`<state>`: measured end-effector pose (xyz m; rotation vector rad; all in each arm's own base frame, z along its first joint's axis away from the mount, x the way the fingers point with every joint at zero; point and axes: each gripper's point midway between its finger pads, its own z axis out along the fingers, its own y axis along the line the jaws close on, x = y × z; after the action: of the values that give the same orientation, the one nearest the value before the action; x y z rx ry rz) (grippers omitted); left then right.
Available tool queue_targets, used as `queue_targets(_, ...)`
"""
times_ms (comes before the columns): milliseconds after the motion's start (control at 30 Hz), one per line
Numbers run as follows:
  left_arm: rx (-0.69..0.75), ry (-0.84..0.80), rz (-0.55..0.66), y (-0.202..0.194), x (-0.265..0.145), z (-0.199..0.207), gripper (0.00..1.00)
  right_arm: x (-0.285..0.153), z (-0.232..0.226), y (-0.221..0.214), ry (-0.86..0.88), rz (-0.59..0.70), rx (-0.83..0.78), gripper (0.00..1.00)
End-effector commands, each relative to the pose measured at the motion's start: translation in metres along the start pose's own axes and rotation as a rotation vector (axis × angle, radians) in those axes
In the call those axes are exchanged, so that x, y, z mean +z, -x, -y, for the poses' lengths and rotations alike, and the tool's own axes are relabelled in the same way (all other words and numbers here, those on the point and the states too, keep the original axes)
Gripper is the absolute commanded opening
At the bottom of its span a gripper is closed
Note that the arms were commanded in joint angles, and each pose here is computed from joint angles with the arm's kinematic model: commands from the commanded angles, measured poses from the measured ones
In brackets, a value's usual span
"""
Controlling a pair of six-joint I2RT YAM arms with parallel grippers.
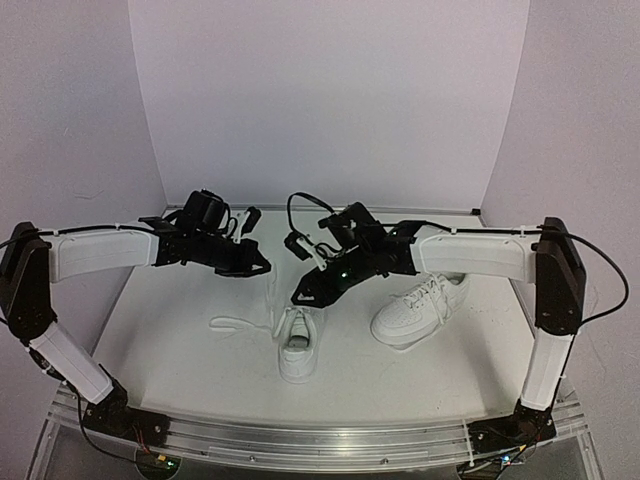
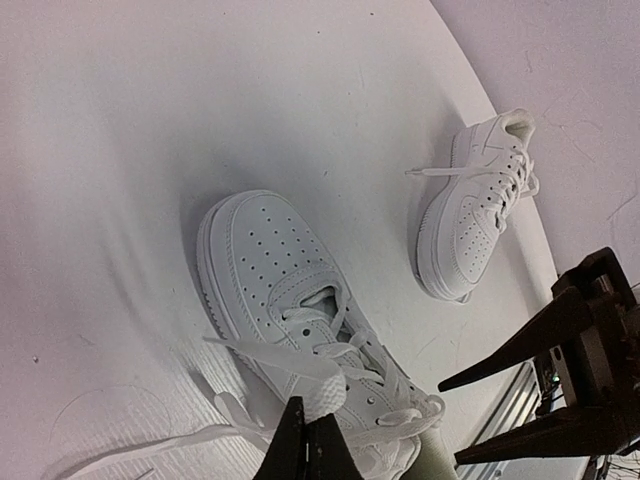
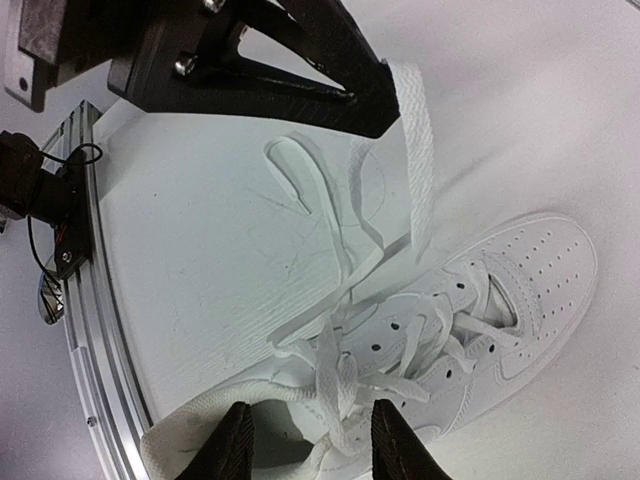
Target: Tie the shoes
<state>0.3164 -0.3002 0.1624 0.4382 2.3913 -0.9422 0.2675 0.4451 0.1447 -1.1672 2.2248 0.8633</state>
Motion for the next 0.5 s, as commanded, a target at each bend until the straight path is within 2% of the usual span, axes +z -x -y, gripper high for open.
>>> queue_targets(0,-0.002,0.008,0.041,0.0157,-0.0101,0.0046,0.00,0.0050,0.0039,0.0004,-0.029,-0.045,-0.024,0.34)
queue_targets(167,0.003,-0.016,0.033,0.0143,-0.0078,0.0070,0.00,0.0105,0.0042,-0.0063,-0.019,-0.077,-0.053,0.33)
queue_targets(467,0.010,-0.018,0.020,0.0135,-0.0032,0.0059,0.00,0.0127,-0.0010,-0.0080,0.016,-0.091,-0.056,0.17)
